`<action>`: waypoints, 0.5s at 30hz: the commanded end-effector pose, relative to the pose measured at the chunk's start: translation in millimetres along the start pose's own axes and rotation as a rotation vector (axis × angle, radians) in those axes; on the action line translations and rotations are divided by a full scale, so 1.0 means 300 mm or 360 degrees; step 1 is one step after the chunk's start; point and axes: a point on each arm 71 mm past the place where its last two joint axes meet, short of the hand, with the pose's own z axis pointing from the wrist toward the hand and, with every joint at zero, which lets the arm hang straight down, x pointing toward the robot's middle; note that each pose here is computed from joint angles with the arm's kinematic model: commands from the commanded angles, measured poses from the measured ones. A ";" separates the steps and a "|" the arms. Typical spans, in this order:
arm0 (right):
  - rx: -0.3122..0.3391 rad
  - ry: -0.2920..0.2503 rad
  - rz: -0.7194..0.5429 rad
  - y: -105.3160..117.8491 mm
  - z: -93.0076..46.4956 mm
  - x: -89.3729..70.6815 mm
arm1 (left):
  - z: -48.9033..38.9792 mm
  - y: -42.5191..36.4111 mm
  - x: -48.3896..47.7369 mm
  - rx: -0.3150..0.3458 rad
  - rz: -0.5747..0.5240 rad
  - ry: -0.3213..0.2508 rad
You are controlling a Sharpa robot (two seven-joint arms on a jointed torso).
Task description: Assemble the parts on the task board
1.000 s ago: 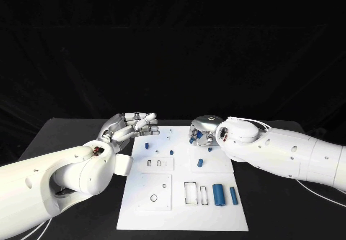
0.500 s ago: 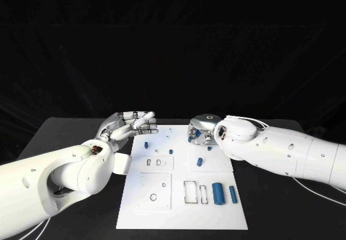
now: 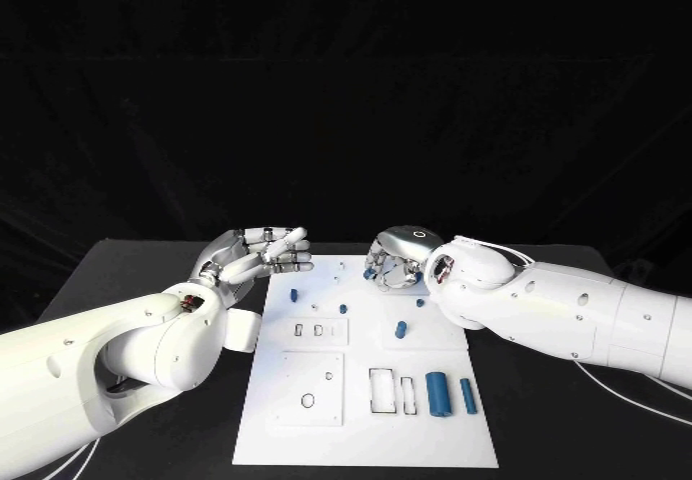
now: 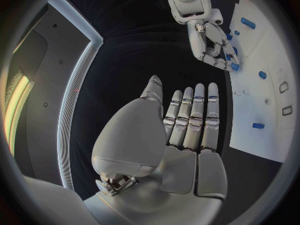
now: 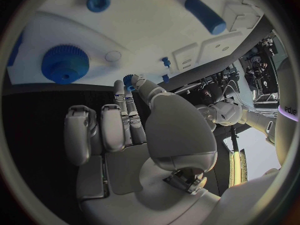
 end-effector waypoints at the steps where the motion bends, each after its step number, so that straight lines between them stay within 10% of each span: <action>1: 0.0027 -0.0148 0.0073 0.008 0.023 -0.020 | 0.002 -0.004 0.002 0.0005 -0.0021 0.0020; 15: 0.0080 -0.0146 0.0061 0.040 0.106 0.024 | 0.003 -0.004 0.010 0.0003 -0.0030 0.0031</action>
